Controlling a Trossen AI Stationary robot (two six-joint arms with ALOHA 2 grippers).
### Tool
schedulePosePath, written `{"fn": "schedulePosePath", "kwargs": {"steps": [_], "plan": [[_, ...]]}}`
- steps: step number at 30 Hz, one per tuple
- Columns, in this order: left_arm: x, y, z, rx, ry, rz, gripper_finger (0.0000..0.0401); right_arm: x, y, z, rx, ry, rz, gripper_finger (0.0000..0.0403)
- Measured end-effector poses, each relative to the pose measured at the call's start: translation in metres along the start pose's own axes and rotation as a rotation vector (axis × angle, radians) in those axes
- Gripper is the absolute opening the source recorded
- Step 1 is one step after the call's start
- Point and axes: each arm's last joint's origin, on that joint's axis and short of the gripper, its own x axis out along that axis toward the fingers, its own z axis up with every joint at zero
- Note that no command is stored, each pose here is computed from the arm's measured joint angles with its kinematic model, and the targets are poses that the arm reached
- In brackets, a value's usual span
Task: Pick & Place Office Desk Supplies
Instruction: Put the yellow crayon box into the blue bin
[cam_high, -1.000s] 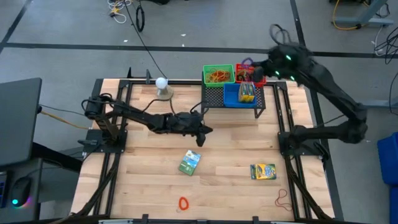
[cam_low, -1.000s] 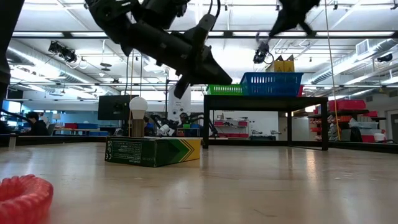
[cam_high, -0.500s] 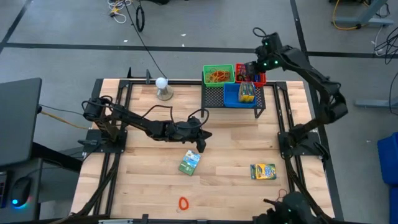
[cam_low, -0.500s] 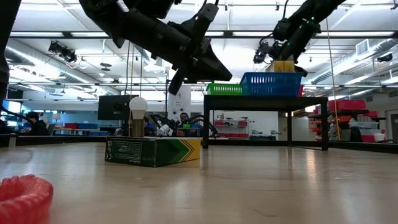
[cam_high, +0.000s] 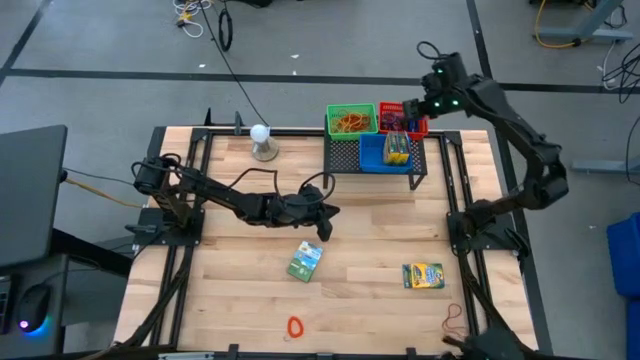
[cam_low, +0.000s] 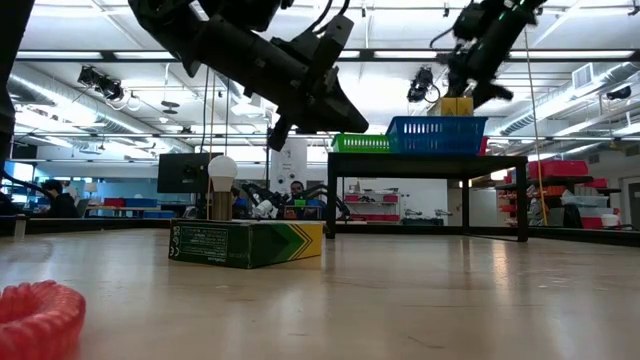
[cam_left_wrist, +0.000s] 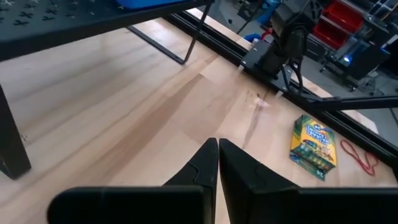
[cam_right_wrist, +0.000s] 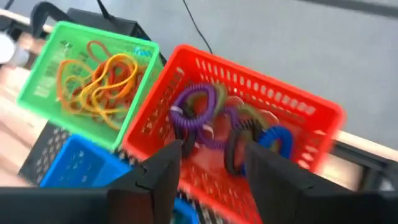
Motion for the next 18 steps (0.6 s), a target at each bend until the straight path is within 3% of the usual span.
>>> {"fn": "schedulePosePath", "kwargs": {"steps": [5,10,14,18], "plan": [[-0.001,-0.001,-0.001,0.021,0.004,-0.008,0.0021,-0.059,0.013,-0.022,-0.111,-0.021,-0.022,0.0119],[-0.001,-0.002,-0.002,0.05,0.01,-0.017,0.002,-0.122,0.034,-0.074,-0.248,-0.067,0.068,0.0014],[-0.001,-0.002,-0.002,0.042,0.012,-0.021,0.002,-0.155,0.041,-0.117,-0.325,-0.049,0.215,0.0015],[-0.001,-0.002,-0.002,0.054,0.015,-0.027,0.002,-0.159,0.037,-0.147,-0.357,0.046,0.262,0.0004]]}}
